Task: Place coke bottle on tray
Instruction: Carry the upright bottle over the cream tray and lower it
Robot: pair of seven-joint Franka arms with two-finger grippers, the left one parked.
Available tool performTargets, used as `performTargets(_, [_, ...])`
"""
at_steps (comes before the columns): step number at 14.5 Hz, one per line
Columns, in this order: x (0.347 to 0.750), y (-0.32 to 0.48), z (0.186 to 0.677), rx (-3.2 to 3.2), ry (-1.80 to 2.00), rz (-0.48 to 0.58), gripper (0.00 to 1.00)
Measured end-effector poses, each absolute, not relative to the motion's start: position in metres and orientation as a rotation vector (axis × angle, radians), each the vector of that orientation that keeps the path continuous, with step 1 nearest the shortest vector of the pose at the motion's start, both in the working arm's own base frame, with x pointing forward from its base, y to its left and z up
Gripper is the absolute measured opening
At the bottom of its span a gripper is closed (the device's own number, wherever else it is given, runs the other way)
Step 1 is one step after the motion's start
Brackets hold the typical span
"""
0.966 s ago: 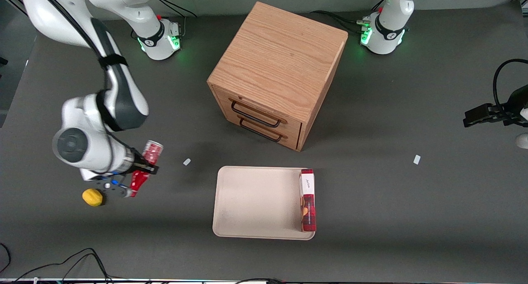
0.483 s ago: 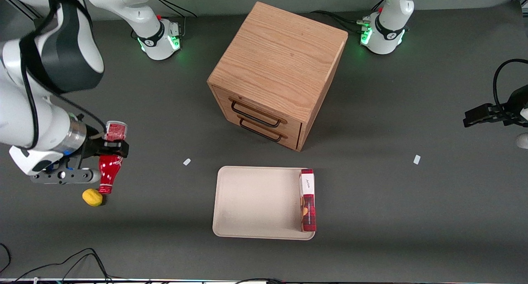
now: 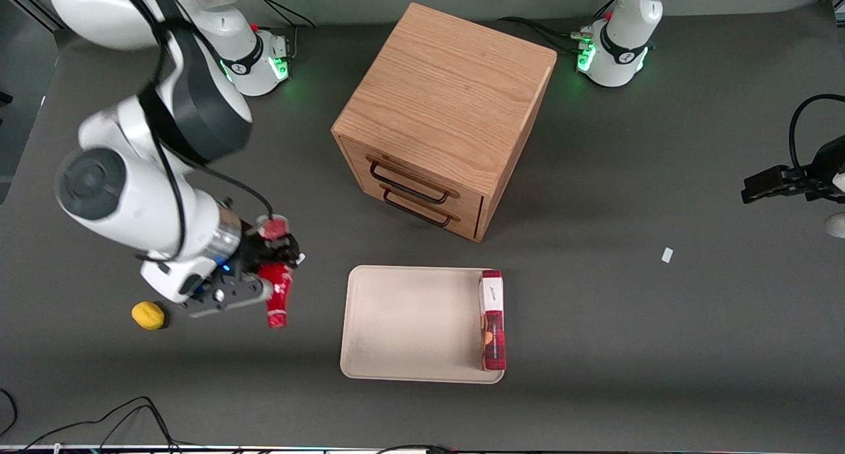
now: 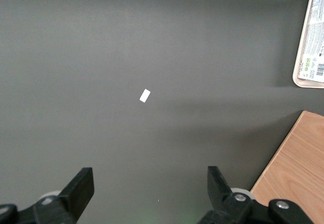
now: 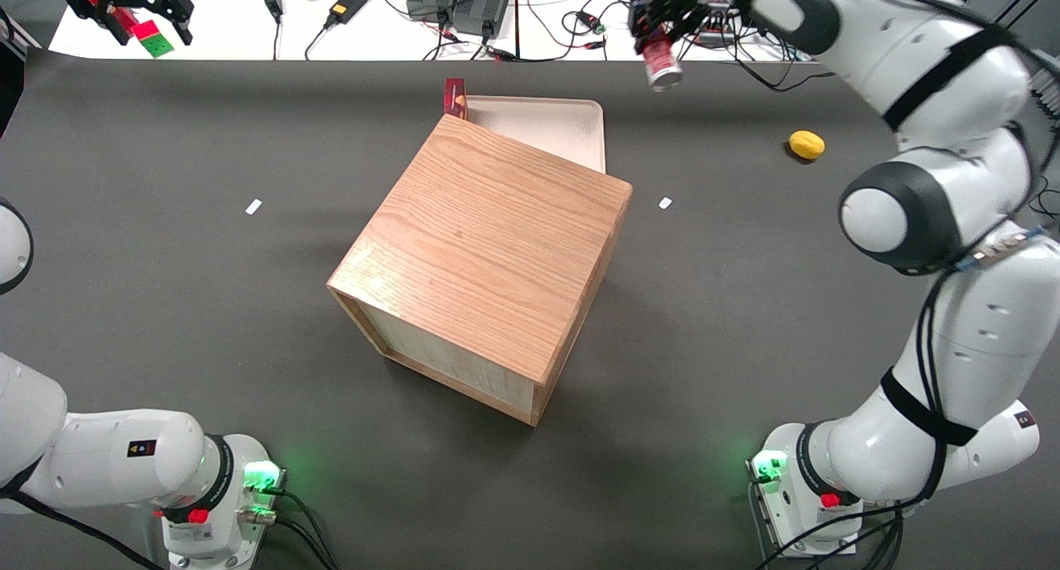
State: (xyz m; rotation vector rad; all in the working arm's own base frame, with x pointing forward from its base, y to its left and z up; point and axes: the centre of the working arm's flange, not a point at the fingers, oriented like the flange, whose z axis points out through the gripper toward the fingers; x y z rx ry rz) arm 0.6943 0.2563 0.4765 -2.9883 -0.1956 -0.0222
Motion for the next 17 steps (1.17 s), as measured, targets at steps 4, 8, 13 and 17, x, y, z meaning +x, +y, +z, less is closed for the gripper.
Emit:
performTargets(4, [0.725, 0.284, 0.351, -2.936, 0.117, -0.009, 0.55])
performTargets(8, [0.728, 0.302, 0.261, -2.918, 0.2, 0.028, 0.55])
performTargets(13, [0.725, 0.309, 0.22, -2.914, 0.207, 0.044, 0.55])
performTargets(17, [0.727, 0.307, 0.202, -2.908, 0.22, 0.035, 0.55])
